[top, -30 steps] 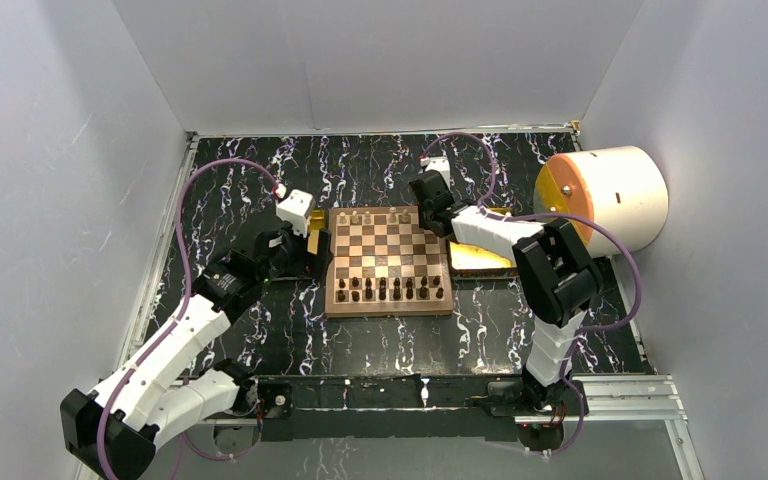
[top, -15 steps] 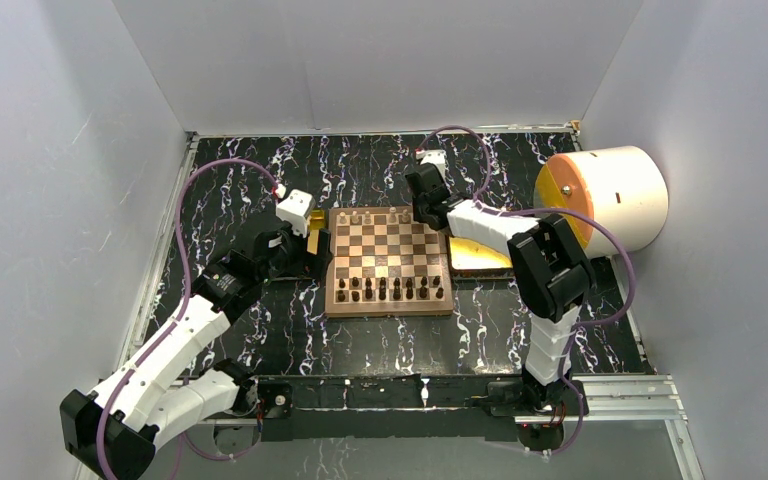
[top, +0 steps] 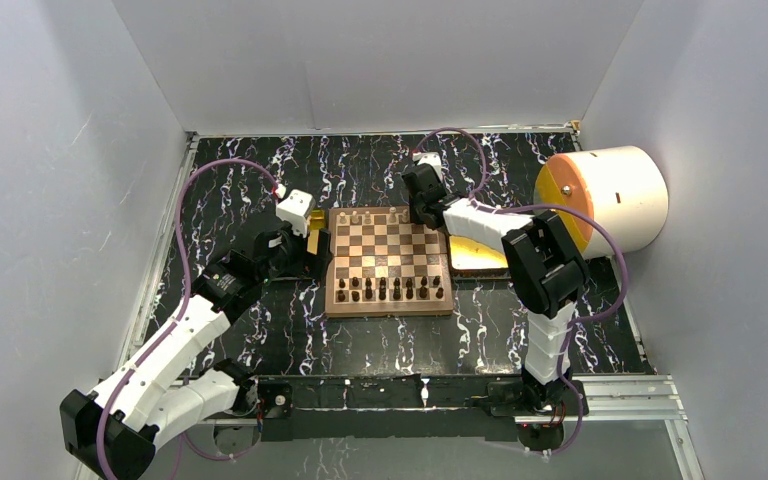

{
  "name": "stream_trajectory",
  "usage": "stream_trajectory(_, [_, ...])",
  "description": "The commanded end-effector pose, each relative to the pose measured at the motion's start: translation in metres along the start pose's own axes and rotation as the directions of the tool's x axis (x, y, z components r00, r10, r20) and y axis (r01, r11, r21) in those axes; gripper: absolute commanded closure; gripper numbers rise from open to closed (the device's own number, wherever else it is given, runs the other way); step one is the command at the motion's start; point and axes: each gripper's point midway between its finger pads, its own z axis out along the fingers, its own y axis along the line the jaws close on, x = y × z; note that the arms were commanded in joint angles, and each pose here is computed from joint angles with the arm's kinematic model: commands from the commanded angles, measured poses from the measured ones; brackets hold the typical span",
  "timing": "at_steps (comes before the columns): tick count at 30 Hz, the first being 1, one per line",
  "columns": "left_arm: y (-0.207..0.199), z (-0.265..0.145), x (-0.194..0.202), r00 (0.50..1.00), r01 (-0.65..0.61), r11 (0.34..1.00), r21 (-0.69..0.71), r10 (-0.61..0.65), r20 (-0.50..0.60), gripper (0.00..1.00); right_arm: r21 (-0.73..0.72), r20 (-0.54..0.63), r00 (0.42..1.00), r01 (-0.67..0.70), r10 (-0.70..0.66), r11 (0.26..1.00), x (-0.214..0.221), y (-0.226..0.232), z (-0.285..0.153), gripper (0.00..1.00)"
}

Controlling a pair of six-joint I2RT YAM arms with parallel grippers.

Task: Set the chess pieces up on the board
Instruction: Place the chess piece on the chessboard.

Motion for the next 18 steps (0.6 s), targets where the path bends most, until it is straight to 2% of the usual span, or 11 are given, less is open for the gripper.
stream_trajectory(1, [0.0, -0.0023, -0.0017, 1.0, -0.007, 1.0, 0.003, 0.007, 0.008, 0.09, -0.009, 0.027, 0.999, -0.023, 0.023, 1.0, -0.0154, 0.0095, 0.0014, 0.75])
stream_trajectory(18, [0.0006, -0.0039, -0.0022, 1.0, -0.007, 1.0, 0.0, 0.007, 0.015, 0.09, 0.011, 0.01, 1.0, -0.016, 0.016, 1.0, -0.0119, 0.0099, 0.005, 0.71])
